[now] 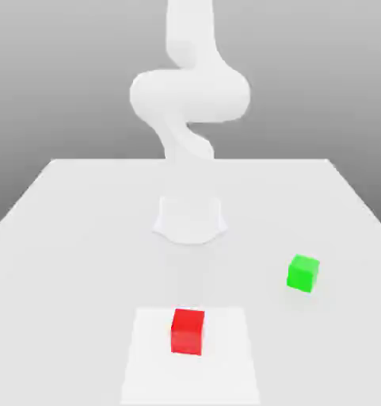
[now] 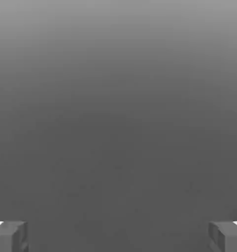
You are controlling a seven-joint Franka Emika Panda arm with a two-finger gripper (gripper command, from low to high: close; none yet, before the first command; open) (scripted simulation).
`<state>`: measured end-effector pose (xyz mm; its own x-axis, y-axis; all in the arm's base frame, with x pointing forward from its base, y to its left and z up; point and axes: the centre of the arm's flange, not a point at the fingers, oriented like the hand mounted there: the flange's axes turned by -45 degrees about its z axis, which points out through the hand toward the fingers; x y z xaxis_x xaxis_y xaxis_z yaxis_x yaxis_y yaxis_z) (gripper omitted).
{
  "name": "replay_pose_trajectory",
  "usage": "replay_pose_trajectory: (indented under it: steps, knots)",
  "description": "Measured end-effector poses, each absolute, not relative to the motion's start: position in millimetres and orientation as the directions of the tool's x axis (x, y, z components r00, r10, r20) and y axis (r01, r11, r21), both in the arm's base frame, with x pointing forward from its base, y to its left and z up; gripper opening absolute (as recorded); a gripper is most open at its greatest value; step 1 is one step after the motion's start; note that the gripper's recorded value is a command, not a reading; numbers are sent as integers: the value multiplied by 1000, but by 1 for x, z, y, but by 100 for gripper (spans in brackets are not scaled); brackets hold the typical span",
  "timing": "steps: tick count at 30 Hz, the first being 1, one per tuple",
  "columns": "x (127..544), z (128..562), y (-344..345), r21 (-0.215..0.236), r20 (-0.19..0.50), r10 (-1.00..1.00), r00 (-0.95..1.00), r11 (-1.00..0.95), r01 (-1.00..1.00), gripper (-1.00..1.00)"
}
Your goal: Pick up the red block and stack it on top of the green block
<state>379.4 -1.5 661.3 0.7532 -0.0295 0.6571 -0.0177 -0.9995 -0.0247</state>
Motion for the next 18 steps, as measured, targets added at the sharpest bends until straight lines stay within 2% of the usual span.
replay_pose_trajectory:
  steps: [4, 9, 13, 18]
  knots:
    - [424, 562, -3, -44, 532, -56, 845, -998, -38, 0]
    - [446, 441, -2, -50, 369, -83, 926, -996, -69, 0]
    - [439, 348, -2, -41, 233, -103, 967, -995, -96, 0]
    - [403, 242, -3, -13, 58, -130, 990, -992, -129, 0]
